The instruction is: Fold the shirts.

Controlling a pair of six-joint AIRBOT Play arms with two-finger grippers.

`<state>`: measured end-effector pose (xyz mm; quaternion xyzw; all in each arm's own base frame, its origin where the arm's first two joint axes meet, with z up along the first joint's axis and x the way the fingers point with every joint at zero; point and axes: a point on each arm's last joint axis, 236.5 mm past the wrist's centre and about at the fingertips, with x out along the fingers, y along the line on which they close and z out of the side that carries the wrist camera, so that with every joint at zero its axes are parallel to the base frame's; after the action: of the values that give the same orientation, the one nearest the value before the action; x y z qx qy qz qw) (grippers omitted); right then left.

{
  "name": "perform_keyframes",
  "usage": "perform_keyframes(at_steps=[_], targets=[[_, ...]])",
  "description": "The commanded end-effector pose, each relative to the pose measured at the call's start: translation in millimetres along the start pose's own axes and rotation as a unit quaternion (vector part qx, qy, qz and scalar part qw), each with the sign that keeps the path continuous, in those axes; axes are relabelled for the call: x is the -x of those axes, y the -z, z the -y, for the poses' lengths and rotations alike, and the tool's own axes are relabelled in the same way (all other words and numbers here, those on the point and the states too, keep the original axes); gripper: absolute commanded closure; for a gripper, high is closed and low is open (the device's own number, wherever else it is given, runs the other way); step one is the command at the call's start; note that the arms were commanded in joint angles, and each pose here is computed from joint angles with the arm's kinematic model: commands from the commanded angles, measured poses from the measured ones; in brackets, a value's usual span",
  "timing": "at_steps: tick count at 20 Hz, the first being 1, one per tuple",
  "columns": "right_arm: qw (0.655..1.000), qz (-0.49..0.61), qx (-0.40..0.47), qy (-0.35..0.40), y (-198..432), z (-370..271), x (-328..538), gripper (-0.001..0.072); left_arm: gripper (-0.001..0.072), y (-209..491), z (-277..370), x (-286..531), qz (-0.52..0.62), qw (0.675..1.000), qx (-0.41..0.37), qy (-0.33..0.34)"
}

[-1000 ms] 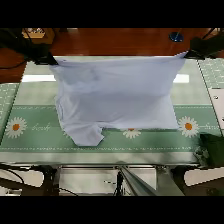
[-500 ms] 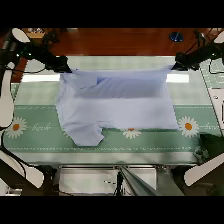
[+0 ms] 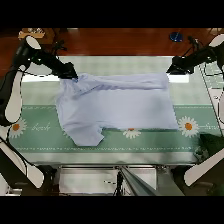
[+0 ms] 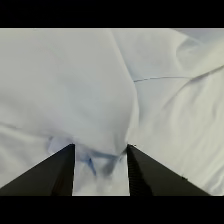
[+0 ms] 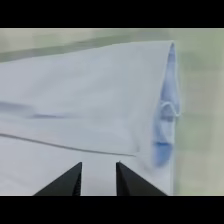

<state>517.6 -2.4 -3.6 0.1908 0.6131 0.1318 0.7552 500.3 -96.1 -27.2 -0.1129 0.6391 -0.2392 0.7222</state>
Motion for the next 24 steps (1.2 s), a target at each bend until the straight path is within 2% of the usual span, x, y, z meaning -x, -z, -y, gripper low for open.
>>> perform_keyframes(at_steps=[1,3,7,9,10,12,13,14,15,18,24], targets=[[0.995,-0.077,0.049,0.028,39.6,17.9,38.2,0.0402,0.0305,42.8,-28.6,47.9,-0.071,0.997,0.016,-0.02],[0.99,-0.12,0.014,0.078,70.9,51.4,69.7,0.0401,0.0304,58.9,-42.4,92.8,-0.054,0.997,0.061,-0.009],[0.994,-0.091,-0.036,0.051,87.9,63.9,96.5,0.04,0.0304,94.5,-46.0,149.7,-0.001,0.994,0.11,0.004],[0.995,-0.076,-0.048,0.045,94.7,68.1,101.0,0.0399,0.0301,128.3,-46.0,145.3,-0.003,0.99,0.14,0.011],[0.995,-0.072,-0.052,0.039,100.8,68.1,101.3,0.0365,0.0301,144.4,-47.1,136.4,0.0,0.988,0.156,0.014],[0.996,-0.057,-0.061,0.016,110.1,62.6,99.9,0.0351,0.0299,181.5,-49.9,111.8,0.005,0.981,0.191,0.017],[0.997,-0.043,-0.063,0.009,113.0,61.0,99.4,0.0317,0.0212,200.4,-50.5,99.5,0.006,0.978,0.208,0.019],[0.997,-0.031,-0.066,0.008,115.9,62.1,98.7,0.0285,0.0074,215.3,-50.7,88.1,0.004,0.974,0.224,0.02],[0.997,-0.019,-0.068,0.011,119.3,64.8,97.1,0.028,0.0028,228.7,-49.9,75.9,-0.001,0.971,0.237,0.023],[0.997,-0.014,-0.076,0.011,138.1,68.4,88.2,0.0279,0.0028,259.5,-36.1,40.3,-0.041,0.968,0.243,0.052],[0.996,-0.015,-0.084,0.002,160.4,66.7,69.7,0.0281,0.0028,264.3,-36.7,-2.0,-0.024,0.963,0.262,0.052]])
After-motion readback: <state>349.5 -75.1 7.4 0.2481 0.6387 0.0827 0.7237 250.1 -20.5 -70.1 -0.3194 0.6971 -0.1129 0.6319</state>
